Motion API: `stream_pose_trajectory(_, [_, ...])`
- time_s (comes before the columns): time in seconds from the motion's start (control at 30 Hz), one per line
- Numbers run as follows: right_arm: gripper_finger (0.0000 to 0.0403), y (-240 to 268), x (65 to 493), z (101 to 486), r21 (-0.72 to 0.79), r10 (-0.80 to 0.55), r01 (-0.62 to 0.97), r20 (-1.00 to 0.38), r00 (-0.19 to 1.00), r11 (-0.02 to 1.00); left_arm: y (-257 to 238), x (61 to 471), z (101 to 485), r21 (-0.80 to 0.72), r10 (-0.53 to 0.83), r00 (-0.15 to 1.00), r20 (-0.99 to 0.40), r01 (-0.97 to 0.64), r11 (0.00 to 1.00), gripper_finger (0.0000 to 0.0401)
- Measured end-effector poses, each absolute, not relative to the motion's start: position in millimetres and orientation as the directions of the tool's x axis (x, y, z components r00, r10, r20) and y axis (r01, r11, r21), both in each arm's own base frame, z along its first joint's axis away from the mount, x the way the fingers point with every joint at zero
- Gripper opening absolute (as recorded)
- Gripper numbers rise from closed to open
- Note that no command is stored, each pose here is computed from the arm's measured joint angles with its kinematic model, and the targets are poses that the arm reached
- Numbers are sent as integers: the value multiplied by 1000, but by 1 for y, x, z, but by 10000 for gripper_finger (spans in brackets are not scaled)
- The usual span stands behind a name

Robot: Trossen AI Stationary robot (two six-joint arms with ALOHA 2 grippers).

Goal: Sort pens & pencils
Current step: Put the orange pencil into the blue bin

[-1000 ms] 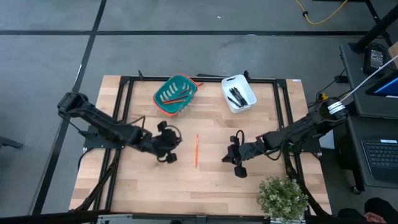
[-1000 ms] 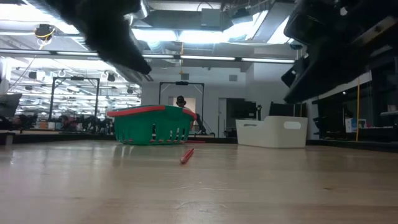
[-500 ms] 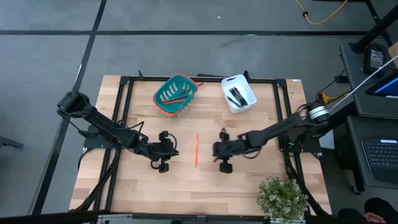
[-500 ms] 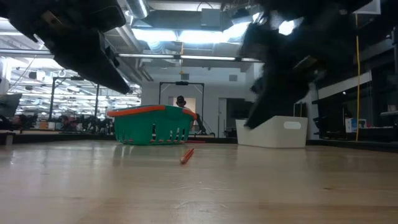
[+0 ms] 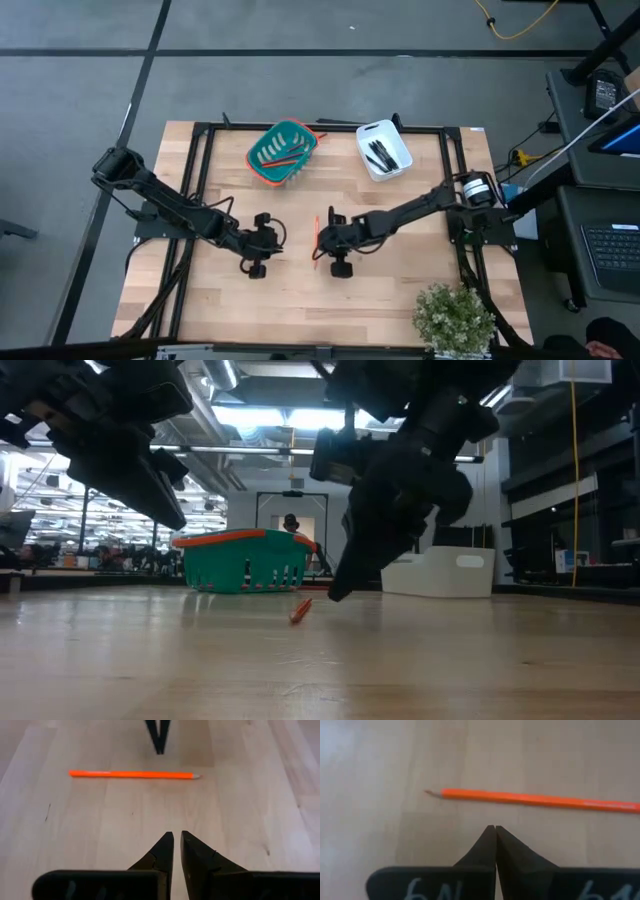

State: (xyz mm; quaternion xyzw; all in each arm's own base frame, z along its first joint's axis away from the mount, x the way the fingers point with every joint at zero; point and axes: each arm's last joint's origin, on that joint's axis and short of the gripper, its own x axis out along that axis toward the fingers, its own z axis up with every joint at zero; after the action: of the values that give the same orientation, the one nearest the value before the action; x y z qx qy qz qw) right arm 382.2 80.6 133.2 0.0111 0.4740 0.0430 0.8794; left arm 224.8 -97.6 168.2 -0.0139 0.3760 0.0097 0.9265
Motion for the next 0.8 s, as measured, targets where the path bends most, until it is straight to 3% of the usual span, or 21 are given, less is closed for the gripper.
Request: stream_pose_trajectory(0.8, [0,63,398,123,61,69,-34,-779,624,998,-97,224,167,-11,11,708,-706,-27,1000,27])
